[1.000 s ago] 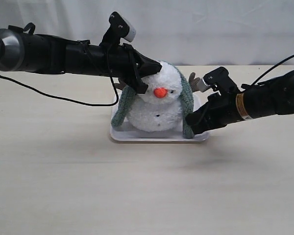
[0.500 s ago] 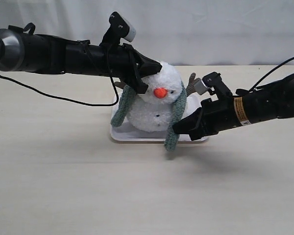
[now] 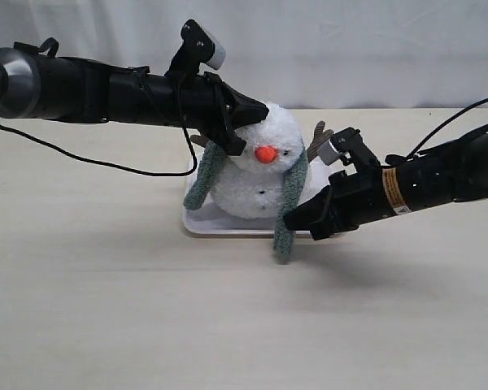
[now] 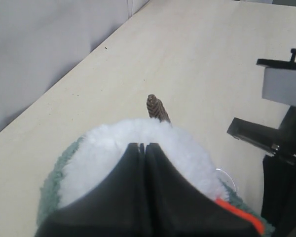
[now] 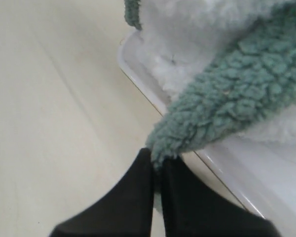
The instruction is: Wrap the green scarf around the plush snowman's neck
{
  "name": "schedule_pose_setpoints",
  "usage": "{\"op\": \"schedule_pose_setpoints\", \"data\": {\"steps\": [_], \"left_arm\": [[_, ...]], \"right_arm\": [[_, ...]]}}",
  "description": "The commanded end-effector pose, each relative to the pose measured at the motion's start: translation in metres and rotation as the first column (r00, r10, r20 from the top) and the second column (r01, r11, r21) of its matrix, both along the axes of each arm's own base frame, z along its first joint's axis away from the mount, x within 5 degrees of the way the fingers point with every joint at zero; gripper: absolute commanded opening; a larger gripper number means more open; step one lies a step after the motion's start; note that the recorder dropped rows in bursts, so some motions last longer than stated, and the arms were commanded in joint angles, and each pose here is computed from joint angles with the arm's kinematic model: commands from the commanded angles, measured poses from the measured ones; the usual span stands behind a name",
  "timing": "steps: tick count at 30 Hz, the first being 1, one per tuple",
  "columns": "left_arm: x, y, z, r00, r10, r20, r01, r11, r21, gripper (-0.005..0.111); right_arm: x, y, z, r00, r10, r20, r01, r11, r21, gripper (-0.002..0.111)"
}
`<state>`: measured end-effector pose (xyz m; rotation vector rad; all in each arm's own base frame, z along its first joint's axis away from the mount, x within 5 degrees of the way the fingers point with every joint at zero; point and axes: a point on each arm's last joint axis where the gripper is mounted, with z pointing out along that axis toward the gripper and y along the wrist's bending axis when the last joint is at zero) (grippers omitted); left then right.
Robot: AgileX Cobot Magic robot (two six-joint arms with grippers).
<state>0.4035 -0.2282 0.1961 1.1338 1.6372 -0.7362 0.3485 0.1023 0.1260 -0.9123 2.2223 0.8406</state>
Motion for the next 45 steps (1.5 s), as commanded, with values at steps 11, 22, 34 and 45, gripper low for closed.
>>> {"op": "schedule_pose_setpoints", "data": {"steps": [11,22,34,45], "left_arm": [[0.0,0.0,0.0,0.999,-0.03,0.044,0.028,0.999,0.036,0.0],[-0.003,0.011,0.026,0.997,0.027,0.066,-0.036,0.989,0.14,0.031],[-0.009,0.04,0.041,0.994,0.113,0.001,-0.107,0.933,0.343,0.054],[-0.002,0.08,-0.023,0.984,0.087,-0.153,-0.014,0.905,0.426,0.054]], "right_arm": [[0.003,-0.002,0.003,0.998,-0.016,0.056,0.02,0.998,-0.063,0.04],[0.002,-0.002,0.012,0.996,-0.016,0.083,0.021,0.998,-0.062,0.053],[0.002,-0.002,0.012,0.996,-0.016,0.083,0.021,0.998,-0.062,0.053],[0.002,-0.002,0.012,0.996,-0.017,0.084,0.022,0.998,-0.063,0.053]]}}
